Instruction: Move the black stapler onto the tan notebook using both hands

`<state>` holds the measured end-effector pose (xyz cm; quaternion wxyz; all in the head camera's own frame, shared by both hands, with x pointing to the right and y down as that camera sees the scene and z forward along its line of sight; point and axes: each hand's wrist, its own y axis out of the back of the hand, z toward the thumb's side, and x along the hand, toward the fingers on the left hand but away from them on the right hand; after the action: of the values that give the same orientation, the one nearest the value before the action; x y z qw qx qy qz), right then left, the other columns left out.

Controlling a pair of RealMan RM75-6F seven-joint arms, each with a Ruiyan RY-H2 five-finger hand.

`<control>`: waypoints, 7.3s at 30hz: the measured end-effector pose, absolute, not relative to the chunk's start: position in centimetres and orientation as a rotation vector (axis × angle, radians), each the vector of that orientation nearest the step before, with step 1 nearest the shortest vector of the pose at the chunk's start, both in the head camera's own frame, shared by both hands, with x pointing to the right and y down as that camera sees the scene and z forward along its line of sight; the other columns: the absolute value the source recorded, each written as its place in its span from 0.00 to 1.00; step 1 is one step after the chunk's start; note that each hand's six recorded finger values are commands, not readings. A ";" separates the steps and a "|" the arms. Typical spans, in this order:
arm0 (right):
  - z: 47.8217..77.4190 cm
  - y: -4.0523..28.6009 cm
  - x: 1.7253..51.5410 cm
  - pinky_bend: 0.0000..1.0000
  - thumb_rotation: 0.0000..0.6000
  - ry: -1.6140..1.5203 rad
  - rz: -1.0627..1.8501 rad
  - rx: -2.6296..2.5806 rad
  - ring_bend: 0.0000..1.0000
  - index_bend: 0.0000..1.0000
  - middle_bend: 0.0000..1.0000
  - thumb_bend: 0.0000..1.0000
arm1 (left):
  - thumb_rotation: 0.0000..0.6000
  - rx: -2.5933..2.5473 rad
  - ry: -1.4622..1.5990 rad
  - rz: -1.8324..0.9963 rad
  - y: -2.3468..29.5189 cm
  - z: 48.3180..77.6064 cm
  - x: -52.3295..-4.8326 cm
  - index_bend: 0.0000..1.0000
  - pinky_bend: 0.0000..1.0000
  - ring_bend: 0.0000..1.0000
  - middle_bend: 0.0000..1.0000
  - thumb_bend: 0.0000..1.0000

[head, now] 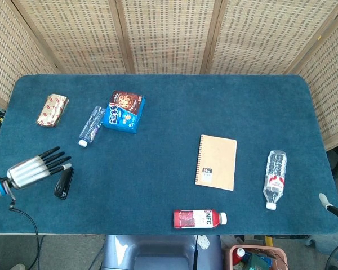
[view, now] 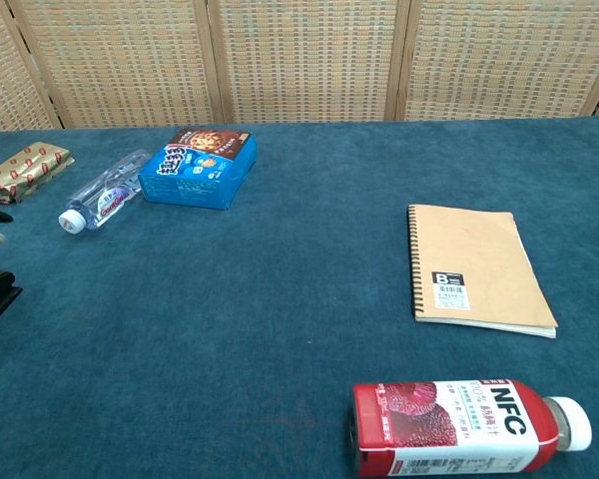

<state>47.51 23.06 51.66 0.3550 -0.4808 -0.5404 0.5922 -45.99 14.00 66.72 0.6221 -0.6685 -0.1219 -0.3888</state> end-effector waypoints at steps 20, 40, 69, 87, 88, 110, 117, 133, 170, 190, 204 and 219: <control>52.2 22.9 48.0 0.00 1.00 -1.400 1.557 -1.232 0.00 0.05 0.00 0.16 | 1.00 -1.531 -0.487 -0.746 15.3 70.0 -42.1 0.54 0.34 0.23 0.40 0.24; 51.8 22.9 48.5 0.00 1.00 -1.435 1.543 -1.251 0.00 0.05 0.00 0.16 | 1.00 -1.511 -0.246 -0.609 11.6 67.1 -37.4 0.69 0.43 0.35 0.54 0.24; 51.3 23.4 51.5 0.00 1.00 -1.552 1.576 -1.290 0.00 0.05 0.00 0.16 | 1.00 -1.313 -0.357 -0.304 8.8 72.7 -6.9 0.67 0.43 0.35 0.53 0.25; 50.7 23.5 51.6 0.00 1.00 -1.564 1.560 -1.274 0.00 0.05 0.00 0.16 | 1.00 -1.346 -0.309 -0.257 9.4 71.8 -5.5 0.00 0.22 0.12 0.01 0.15; 50.6 23.5 51.5 0.00 1.00 -1.564 1.558 -1.275 0.00 0.05 0.00 0.16 | 1.00 -1.358 -0.279 -0.248 9.2 71.3 -5.5 0.00 0.20 0.09 0.00 0.15; 52.7 22.7 49.2 0.00 1.00 -1.415 1.564 -1.368 0.00 0.05 0.00 0.16 | 1.00 -1.672 0.614 -0.711 1.9 62.4 -24.1 0.00 0.00 0.00 0.00 0.08; 55.3 18.5 45.1 0.00 1.00 -1.171 1.484 -1.533 0.00 0.05 0.00 0.14 | 1.00 -1.649 0.940 -1.286 7.6 60.7 -36.0 0.00 0.00 0.00 0.00 0.10; 60.1 9.1 26.0 0.00 1.00 -0.407 0.925 -1.818 0.00 0.05 0.02 0.13 | 1.00 -1.427 1.107 -1.737 14.9 56.4 -47.1 0.00 0.00 0.00 0.00 0.11; 73.3 9.1 9.4 0.37 1.00 0.181 0.737 -1.707 0.28 0.40 0.40 0.29 | 1.00 -1.512 1.076 -1.787 14.7 58.0 -47.6 0.00 0.00 0.00 0.00 0.11; 68.7 5.5 14.3 0.54 1.00 0.016 0.639 -1.632 0.40 0.54 0.52 0.47 | 1.00 -1.540 1.072 -1.786 14.7 58.4 -47.2 0.00 0.00 0.00 0.00 0.11; 69.2 9.9 27.6 0.54 1.00 0.165 0.828 -1.531 0.40 0.54 0.53 0.47 | 1.00 -1.567 1.064 -1.690 15.6 57.1 -45.3 0.00 0.00 0.00 0.00 0.11; 71.2 10.0 25.8 0.27 1.00 0.228 0.788 -1.484 0.05 0.19 0.10 0.20 | 1.00 -1.565 1.090 -1.656 15.8 56.9 -45.2 0.00 0.00 0.00 0.00 0.11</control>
<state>25.80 10.05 71.16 0.6617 -0.6562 0.1009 0.3484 -45.24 15.79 56.93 0.3032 -0.5904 0.4113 -0.6247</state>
